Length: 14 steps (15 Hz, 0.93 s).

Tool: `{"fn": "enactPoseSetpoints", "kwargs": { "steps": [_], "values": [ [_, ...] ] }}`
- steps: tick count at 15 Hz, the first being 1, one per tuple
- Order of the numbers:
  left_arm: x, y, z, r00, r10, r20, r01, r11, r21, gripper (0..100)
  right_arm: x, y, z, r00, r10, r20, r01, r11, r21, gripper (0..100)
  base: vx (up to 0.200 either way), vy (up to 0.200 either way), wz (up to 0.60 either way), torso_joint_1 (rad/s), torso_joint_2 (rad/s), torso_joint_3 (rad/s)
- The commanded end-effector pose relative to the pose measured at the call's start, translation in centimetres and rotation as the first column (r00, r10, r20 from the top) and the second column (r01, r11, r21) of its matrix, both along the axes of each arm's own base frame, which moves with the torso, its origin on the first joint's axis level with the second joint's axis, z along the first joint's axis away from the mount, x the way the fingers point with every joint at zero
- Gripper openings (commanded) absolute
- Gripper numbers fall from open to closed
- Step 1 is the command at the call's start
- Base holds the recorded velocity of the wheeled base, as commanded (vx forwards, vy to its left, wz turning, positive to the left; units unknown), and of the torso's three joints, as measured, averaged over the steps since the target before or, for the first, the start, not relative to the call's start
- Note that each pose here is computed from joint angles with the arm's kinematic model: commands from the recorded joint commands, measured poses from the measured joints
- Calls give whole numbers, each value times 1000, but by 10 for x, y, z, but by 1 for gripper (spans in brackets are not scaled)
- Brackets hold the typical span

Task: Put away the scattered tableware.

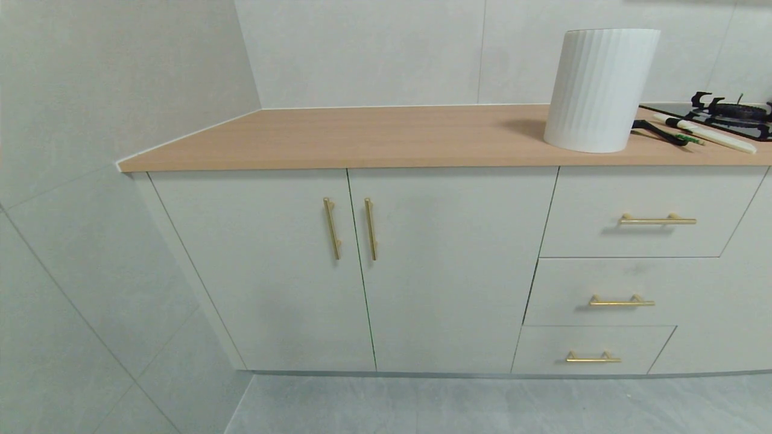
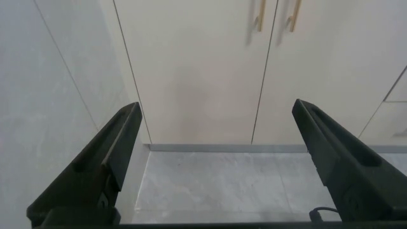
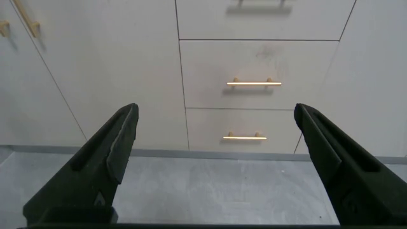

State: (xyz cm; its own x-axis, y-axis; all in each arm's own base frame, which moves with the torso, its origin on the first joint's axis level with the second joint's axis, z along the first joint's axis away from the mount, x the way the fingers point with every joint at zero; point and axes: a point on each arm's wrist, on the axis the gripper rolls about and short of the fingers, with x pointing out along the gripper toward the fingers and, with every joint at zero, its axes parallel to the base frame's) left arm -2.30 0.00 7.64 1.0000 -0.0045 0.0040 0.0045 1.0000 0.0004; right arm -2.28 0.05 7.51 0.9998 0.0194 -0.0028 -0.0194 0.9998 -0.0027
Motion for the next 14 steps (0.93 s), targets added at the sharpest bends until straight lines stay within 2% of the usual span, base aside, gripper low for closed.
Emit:
{"fn": "enactPoseSetpoints", "kwargs": {
  "steps": [1,5,14],
  "values": [
    [0,0,0,1000,0,-1,0,1000,1,100,0,0,0,1000,1,-3,-1,1000,0,100,0,0,0,0,0,0],
    [0,0,0,1000,0,-1,0,1000,1,100,0,0,0,1000,1,-3,-1,1000,0,100,0,0,0,0,0,0],
    [0,0,0,1000,0,-1,0,1000,1,100,0,0,0,1000,1,-3,-1,1000,1,100,0,-200,0,4,5,2]
  ]
}}
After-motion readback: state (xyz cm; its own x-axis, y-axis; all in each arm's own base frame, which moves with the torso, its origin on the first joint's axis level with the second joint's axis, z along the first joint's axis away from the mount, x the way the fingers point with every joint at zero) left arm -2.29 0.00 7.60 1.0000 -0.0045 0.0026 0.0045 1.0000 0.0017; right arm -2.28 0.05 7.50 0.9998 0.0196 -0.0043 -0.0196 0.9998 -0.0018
